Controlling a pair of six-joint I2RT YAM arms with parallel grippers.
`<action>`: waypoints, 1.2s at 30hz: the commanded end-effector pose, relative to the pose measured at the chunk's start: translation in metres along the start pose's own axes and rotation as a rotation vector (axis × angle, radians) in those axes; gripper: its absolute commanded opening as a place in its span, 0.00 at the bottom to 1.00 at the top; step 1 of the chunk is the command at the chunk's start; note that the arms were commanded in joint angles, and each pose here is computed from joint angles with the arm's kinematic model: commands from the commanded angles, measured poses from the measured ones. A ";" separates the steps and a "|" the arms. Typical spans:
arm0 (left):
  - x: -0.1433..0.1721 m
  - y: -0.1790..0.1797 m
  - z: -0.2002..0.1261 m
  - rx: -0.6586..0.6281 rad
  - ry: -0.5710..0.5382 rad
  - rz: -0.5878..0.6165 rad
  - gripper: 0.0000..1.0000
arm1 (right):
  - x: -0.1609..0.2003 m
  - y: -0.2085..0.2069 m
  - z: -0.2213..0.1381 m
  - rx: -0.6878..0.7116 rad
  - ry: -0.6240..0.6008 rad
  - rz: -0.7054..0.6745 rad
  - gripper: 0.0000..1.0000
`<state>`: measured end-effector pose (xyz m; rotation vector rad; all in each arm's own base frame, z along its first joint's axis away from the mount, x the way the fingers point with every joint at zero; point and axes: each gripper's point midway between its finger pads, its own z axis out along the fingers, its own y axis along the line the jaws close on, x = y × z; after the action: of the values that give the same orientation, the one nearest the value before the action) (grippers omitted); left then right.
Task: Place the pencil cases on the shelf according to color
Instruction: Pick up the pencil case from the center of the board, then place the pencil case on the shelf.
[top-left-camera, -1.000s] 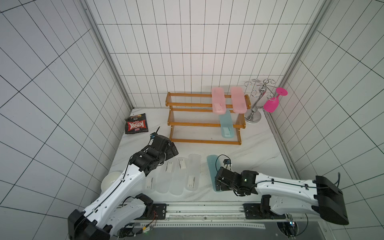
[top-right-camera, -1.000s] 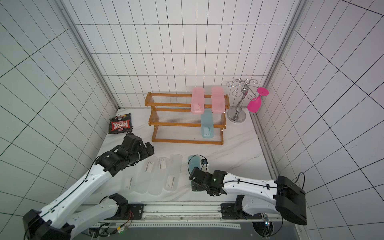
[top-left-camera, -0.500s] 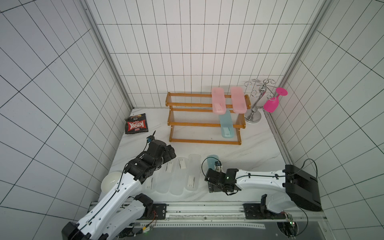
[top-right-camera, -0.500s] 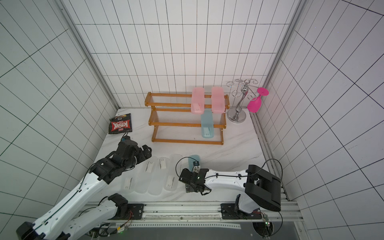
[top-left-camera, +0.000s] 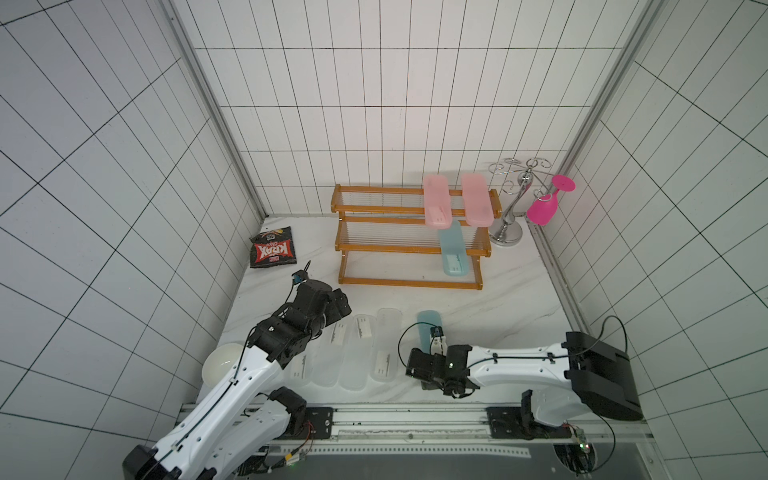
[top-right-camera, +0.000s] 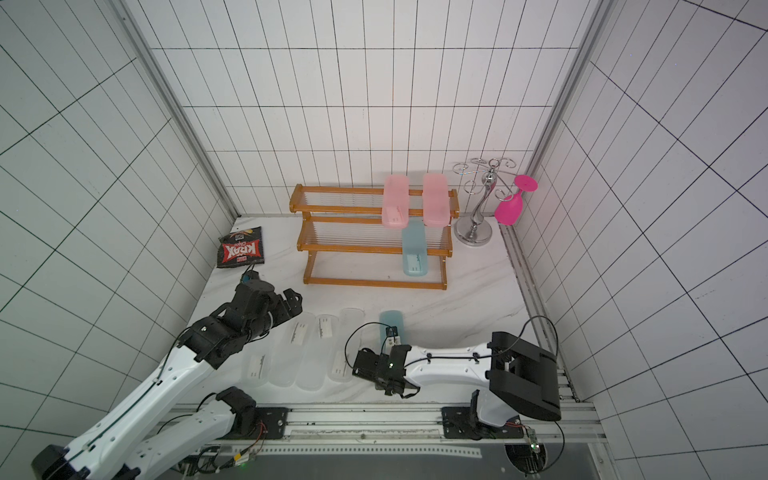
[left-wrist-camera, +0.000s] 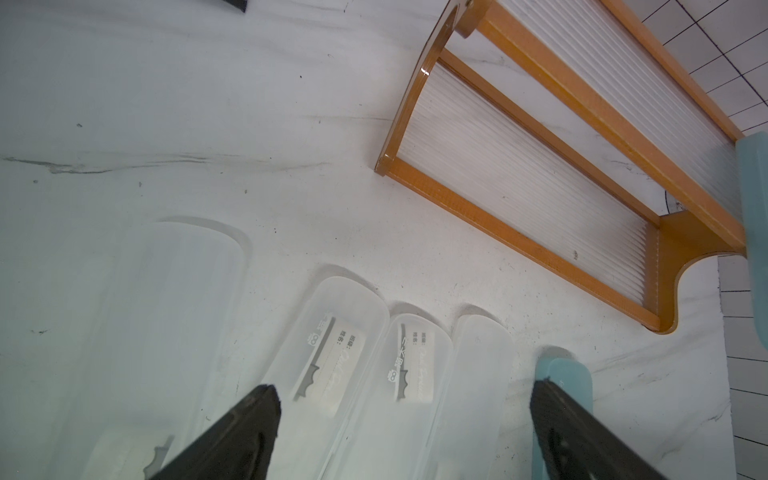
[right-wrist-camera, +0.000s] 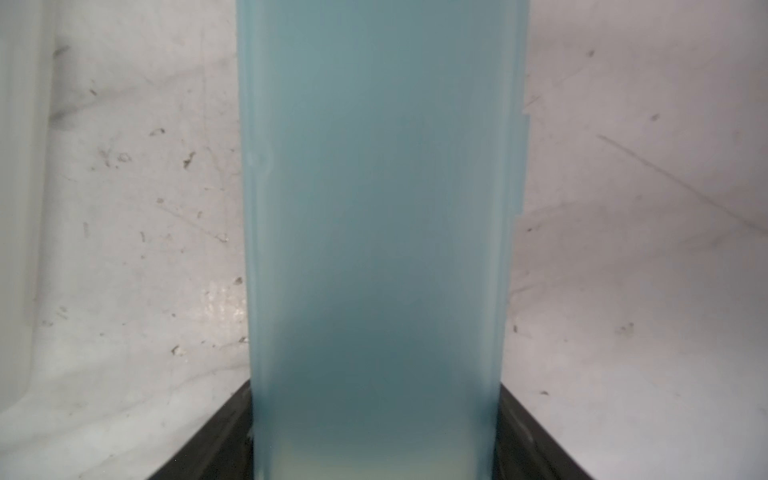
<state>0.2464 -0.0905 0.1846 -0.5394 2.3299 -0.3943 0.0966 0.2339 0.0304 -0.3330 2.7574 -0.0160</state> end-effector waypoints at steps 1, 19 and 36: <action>-0.027 -0.010 -0.015 0.033 -0.110 -0.007 0.98 | -0.027 -0.011 -0.035 0.029 -0.110 0.012 0.59; -0.068 -0.019 -0.003 0.075 -0.098 -0.072 0.98 | -0.190 0.038 -0.120 -0.174 -0.227 -0.059 0.60; -0.060 -0.014 0.016 0.062 -0.086 -0.042 0.98 | -0.319 0.071 -0.080 -0.150 -0.269 0.036 0.62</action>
<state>0.2977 -0.0757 0.2123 -0.5856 2.2428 -0.4443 0.3283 0.3670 0.2025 -0.2926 2.5207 0.2140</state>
